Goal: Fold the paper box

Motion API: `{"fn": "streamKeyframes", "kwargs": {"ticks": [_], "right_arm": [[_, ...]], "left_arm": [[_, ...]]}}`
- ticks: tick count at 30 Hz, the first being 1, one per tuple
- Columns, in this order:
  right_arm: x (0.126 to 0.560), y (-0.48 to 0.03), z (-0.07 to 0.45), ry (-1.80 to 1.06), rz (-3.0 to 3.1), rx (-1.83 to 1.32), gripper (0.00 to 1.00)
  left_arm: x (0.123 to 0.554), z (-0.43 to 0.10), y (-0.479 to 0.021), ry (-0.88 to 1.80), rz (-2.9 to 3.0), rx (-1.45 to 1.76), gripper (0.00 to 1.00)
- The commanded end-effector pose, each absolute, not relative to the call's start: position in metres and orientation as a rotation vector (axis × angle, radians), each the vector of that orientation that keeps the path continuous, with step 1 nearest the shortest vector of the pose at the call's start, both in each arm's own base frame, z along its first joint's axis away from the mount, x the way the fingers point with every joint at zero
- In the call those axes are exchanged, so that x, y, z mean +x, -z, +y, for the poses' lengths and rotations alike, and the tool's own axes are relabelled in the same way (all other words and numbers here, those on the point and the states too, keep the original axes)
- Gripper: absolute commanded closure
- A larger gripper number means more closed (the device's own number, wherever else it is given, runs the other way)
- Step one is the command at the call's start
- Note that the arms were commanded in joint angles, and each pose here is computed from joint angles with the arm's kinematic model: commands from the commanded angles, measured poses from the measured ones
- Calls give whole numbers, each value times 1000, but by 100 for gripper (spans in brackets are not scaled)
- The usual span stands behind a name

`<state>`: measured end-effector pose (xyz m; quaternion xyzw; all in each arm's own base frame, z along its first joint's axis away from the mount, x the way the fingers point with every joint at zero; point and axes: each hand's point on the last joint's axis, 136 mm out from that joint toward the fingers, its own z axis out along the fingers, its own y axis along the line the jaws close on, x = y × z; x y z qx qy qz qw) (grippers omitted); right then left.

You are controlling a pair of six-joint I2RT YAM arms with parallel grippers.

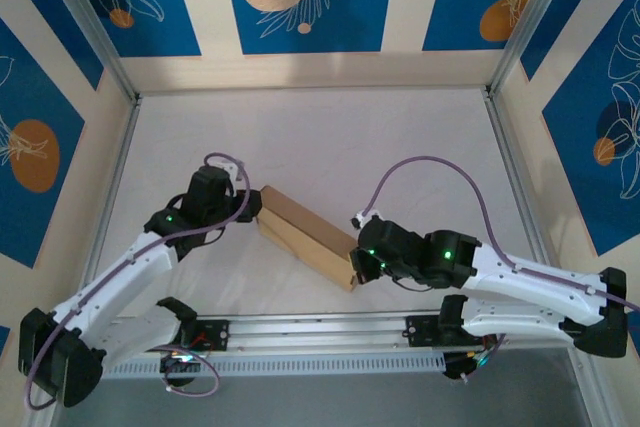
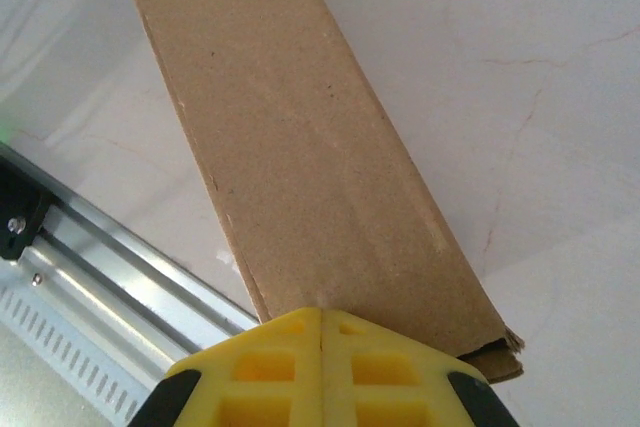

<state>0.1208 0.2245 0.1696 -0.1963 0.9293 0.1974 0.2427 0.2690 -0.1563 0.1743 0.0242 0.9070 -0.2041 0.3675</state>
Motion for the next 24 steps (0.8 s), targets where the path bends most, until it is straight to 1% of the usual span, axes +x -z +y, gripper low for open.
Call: {"fn": "streamKeyframes", "kwargs": {"ticks": [1, 4, 7, 20, 24], "right_arm": [[109, -138, 203, -328, 2639, -646, 100], [106, -145, 210, -286, 2601, -696, 100], [103, -147, 215, -217, 2566, -737, 100], [83, -137, 240, -81, 2510, -797, 100], [91, -123, 238, -37, 2532, -752, 100]], "left_arm": [[245, -141, -155, 495, 2415, 25, 64], [241, -119, -171, 399, 2364, -25, 61], [238, -108, -184, 349, 2334, -40, 61], [235, -106, -191, 372, 2315, -73, 61], [236, -109, -188, 393, 2320, -76, 60]]}}
